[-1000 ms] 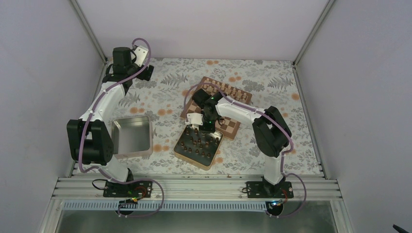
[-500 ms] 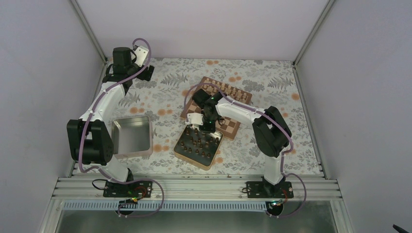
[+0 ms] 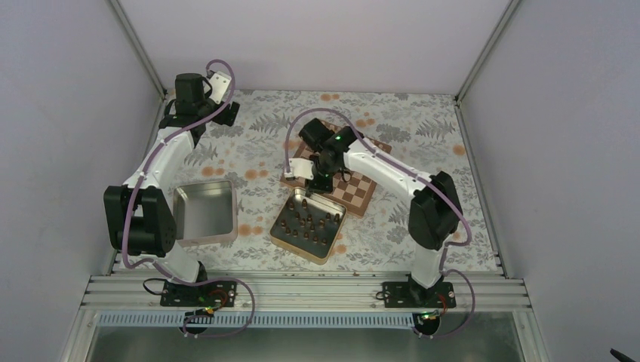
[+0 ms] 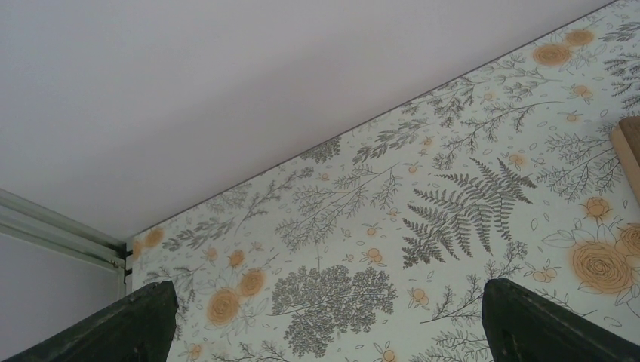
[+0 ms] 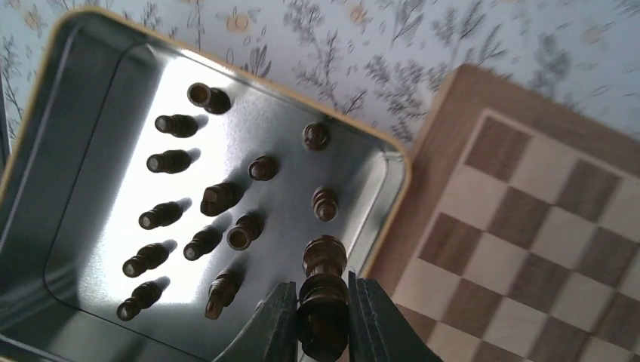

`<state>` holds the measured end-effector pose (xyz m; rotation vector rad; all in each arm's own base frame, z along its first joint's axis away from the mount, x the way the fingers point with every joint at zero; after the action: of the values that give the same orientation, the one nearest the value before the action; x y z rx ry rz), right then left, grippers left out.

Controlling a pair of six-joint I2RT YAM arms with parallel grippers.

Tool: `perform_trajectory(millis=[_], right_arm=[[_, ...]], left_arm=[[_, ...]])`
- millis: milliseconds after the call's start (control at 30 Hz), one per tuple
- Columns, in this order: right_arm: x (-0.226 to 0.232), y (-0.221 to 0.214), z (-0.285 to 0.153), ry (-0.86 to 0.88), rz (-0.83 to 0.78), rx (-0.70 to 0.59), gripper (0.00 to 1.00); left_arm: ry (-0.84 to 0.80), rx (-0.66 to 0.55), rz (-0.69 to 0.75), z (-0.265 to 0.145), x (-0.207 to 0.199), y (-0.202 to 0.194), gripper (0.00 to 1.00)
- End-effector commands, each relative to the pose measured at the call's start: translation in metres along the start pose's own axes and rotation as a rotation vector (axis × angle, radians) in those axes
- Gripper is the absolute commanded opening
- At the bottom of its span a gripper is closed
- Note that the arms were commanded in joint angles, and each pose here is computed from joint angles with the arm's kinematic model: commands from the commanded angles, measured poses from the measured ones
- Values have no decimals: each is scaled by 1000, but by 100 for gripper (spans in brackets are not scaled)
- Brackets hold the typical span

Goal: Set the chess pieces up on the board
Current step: Pick up the chess piece from the storage box, then place the chess piece on the chessboard.

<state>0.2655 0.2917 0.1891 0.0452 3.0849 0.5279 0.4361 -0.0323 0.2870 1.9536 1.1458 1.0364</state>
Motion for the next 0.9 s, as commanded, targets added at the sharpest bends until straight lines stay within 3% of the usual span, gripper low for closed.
perform_trajectory(millis=[0,600,867], right_arm=[[-7,1,-35,-38,17,-53,14],[-88,-24,-31,-113,106,-42,13],[-97,-23,-22,-86,95,-12,13]], left_arm=[[2,-27,12,-7,0,5,100],[50,-24,19,-7,5,3,100],[45,-18,23,-5,5,1,100]])
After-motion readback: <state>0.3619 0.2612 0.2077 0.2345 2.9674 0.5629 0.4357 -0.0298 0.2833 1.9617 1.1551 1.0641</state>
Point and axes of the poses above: each gripper's point midway between its finger pads, its own z axis out along the fingers, its own x axis along the line the jaws close on, y = z × x, the point moved 7 cm from there along -z, back along the fingers, and after that the axes turned 2 degrees about z, right-handed, at the moved point
